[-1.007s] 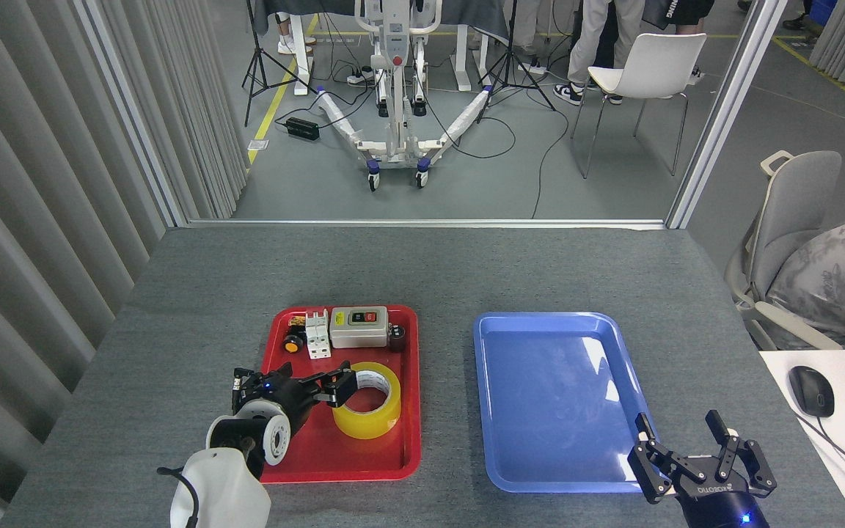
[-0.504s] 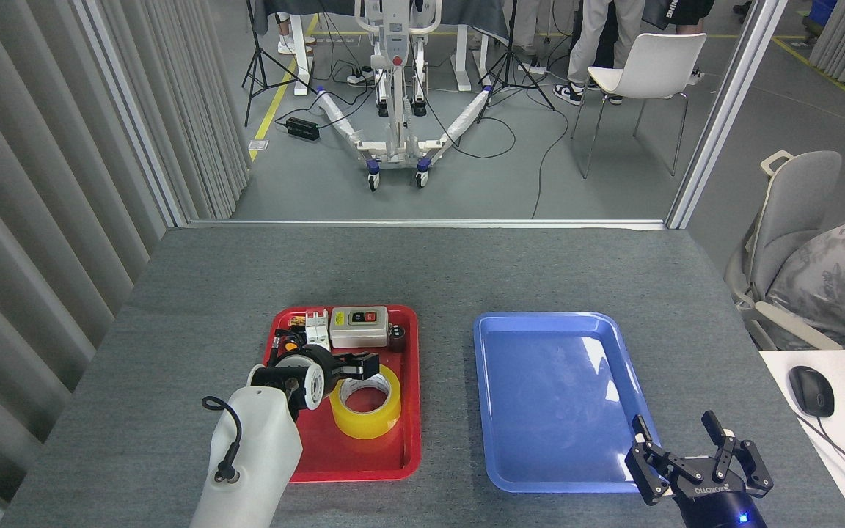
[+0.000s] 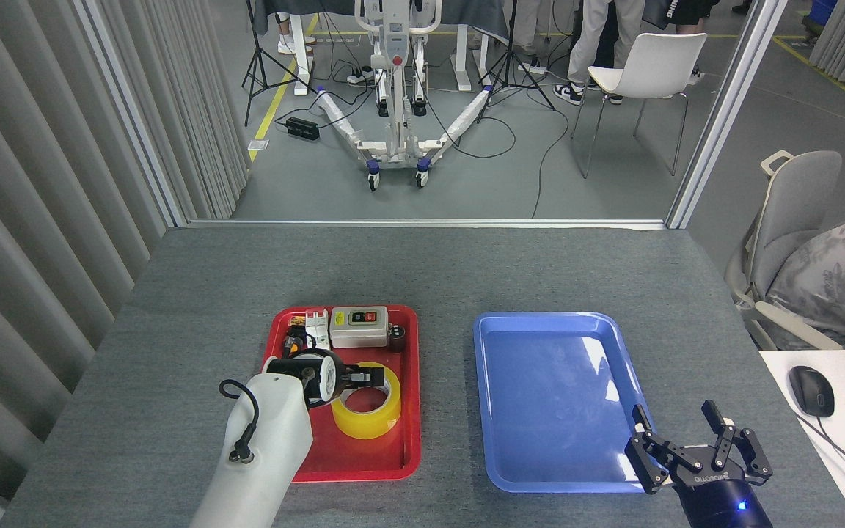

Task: Place and move tape with both arms
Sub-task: 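Reach the left gripper into the red tray toward the yellow tape roll, then grasp the yellow tape roll with the left gripper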

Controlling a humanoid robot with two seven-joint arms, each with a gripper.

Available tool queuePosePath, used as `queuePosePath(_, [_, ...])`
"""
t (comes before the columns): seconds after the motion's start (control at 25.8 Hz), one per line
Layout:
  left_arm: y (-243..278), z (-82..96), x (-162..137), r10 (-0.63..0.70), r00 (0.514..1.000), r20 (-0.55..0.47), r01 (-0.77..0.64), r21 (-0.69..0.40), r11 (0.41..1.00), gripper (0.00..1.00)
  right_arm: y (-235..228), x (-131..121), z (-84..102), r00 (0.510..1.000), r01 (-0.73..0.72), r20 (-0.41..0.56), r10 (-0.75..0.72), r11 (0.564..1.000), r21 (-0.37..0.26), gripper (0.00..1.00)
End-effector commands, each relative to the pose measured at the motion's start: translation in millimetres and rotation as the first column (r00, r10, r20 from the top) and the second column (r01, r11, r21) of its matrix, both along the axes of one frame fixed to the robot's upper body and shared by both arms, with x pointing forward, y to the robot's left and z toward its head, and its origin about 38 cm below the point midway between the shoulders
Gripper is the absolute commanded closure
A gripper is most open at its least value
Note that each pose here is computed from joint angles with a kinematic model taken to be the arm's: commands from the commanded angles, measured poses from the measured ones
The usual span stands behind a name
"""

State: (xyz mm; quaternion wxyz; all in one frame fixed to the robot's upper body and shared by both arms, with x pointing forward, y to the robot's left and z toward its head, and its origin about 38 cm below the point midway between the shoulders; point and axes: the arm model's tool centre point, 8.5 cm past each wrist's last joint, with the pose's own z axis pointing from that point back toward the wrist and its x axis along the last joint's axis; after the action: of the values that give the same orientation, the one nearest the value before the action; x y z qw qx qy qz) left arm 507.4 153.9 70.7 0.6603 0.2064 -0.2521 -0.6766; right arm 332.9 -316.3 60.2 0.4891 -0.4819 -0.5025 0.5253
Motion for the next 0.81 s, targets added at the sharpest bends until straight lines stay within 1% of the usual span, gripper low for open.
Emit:
queuePosePath(0.0, [1,-6.0,0,-0.008,1.0,-0.024,0.008,0.022,1.0,0.01,2,5,4.6,1.0,-0.003,0.014,0.003,1.0,0.002,0.0])
queuePosePath(0.08, [0,-13.4,-2,-0.008,0.999,-0.047,0.009,0.031,0.999,0.0,4,11,10.0,1.0,-0.004,0.03,0.004,1.0,0.003,0.0])
queuePosePath(0.15, [1,-15.9,-3,-0.008,0.998,-0.056,0.009,0.034,0.999,0.0,3,12,11.6,0.999,-0.005,0.033,0.005,1.0,0.002,0.0])
queuePosePath(0.31, [0,-20.2,-5,-0.008,0.997,-0.072,0.009,0.019,1.0,0.0,4,8,5.9,1.0,-0.006,0.017,0.006,1.0,-0.003,0.0])
queuePosePath(0.39, [0,-26.8,-7,-0.007,0.996,-0.093,0.008,0.018,1.0,0.0,2,3,1.1,1.0,-0.003,0.003,0.003,1.0,-0.004,0.0])
queuePosePath(0.5, [-1,-34.6,-10,-0.013,0.993,-0.118,0.017,0.029,0.999,0.0,2,3,0.0,1.0,-0.001,0.0,0.001,1.0,-0.009,0.0])
queuePosePath(0.62, [0,-34.1,-9,-0.01,0.993,-0.118,0.011,0.008,1.0,0.0,2,7,4.9,1.0,-0.002,0.015,0.002,1.0,-0.017,0.0])
queuePosePath(0.77, [2,-34.3,-9,-0.007,0.994,-0.114,0.009,0.01,1.0,0.01,2,13,12.4,0.999,-0.003,0.036,0.003,1.0,-0.019,0.0])
